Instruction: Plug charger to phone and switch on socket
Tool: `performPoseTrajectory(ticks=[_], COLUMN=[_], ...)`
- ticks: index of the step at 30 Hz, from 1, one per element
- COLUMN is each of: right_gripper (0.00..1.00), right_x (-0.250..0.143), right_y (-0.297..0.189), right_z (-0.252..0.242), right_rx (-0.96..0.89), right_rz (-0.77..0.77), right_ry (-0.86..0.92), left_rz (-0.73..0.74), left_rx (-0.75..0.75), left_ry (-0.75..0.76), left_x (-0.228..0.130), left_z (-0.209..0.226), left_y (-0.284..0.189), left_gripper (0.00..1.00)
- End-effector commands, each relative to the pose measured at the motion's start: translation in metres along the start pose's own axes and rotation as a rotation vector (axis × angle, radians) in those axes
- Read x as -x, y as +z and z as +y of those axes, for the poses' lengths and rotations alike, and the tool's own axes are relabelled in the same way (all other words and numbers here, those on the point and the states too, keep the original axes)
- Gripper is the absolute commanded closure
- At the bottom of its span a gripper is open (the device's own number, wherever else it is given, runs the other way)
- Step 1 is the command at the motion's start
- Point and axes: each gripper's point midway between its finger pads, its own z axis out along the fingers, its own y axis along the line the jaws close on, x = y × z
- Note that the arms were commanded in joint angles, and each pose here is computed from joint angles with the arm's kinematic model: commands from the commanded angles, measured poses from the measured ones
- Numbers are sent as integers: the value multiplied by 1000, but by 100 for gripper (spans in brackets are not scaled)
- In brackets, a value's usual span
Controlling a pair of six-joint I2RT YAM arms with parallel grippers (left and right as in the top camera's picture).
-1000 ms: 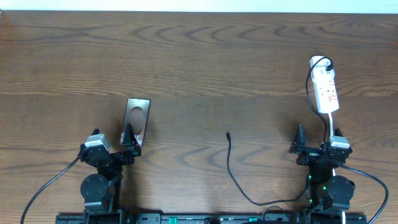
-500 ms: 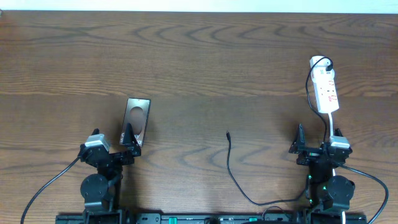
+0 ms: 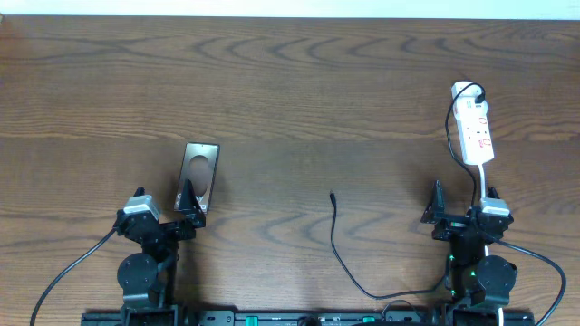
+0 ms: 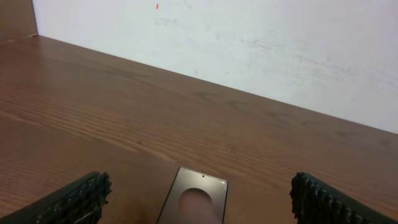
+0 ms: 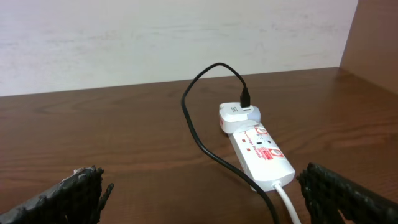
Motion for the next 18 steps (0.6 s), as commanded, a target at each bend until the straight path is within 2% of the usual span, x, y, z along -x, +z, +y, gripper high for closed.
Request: performPoseTrajectory(ticks=[1,12,18], right_gripper=[1,1,1], right_x=[0,0,0], right_y=[0,0,0], right_z=[0,0,0], right_rx=[-3,-3,-3], right_rz=[-3,-3,-3], right_ry=[-13,-13,-13], left_rz=[9,-50,-6], left_rx=[19,4,13], left_ry=[10,18,95], left_x=[-1,40,62], left_z=[3,-7,-13], left_y=[-1,-9,-3], left_gripper=[5,5,5])
